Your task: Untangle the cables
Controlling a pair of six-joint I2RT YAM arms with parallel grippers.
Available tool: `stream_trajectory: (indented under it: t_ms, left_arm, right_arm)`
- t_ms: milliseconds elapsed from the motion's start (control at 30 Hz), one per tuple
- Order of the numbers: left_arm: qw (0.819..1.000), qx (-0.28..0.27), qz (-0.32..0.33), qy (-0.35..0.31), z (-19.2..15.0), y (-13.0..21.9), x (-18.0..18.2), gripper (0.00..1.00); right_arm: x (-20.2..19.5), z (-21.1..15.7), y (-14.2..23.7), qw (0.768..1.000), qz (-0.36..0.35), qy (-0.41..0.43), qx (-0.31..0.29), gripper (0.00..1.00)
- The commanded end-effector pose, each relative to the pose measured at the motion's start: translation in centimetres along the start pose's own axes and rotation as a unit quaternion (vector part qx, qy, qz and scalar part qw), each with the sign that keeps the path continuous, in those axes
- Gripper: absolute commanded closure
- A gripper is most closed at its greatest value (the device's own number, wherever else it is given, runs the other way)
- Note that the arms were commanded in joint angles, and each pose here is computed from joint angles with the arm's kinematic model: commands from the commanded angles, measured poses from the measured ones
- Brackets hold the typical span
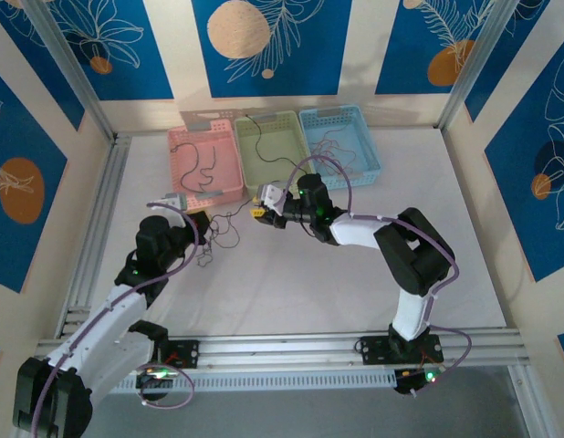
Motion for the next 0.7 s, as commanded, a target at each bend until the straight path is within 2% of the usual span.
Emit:
stream_trajectory:
  t_ms: [0, 100, 167, 300, 433, 533, 667]
  left_arm:
    - [1.000, -0.009, -0.013, -0.010, 0.8, 0.0, -0.6, 1.00]
    - [1.000, -0.009, -0.011, -0.010, 0.8, 0.0, -0.5, 1.00]
    - [1.000, -0.009, -0.009, -0.012, 0.8, 0.0, -0.4, 1.00]
    - [0.999, -0.013, 0.043, -0.014, 0.7, 0.4, 1.1, 1.00]
    - [0.995, -0.044, 0.090, -0.008, 0.8, 1.9, 2.6, 1.00]
    - [0.994, -0.061, 0.095, -0.006, 0.9, 2.8, 2.8, 1.00]
    - [0.995, -0.068, 0.078, -0.004, 1.1, 3.2, 2.3, 1.00]
  right_arm:
    - [-0.1, 0.5, -0.4, 1.000, 0.002, 0.012, -0.001, 0.79]
    - [-0.3, 0.7, -0.2, 1.000, -0.002, 0.013, -0.004, 0.99]
    - [-0.5, 1.0, -0.1, 1.000, -0.011, 0.014, -0.009, 1.00]
    - [-2.4, 1.8, 1.6, 0.998, -0.045, -0.014, -0.032, 1.00]
    - [-6.4, 2.1, 4.4, 0.987, -0.130, -0.074, -0.056, 1.00]
    - [-10.4, 1.6, 7.6, 0.959, -0.206, -0.177, -0.078, 1.00]
    - [-14.2, -0.4, 11.7, 0.910, -0.264, -0.298, -0.117, 1.00]
Point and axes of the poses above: each hand's point on the last joint's axis, 136 mm out from that joint toward the fingers, its own y axis back along the fingers, its own x axis along the line the jaws close on, z = x × y, the point moved 3 cm from there along y, back along the fingers, and after that the axes turned 4 degrees about -y, right-handed, at the moved point
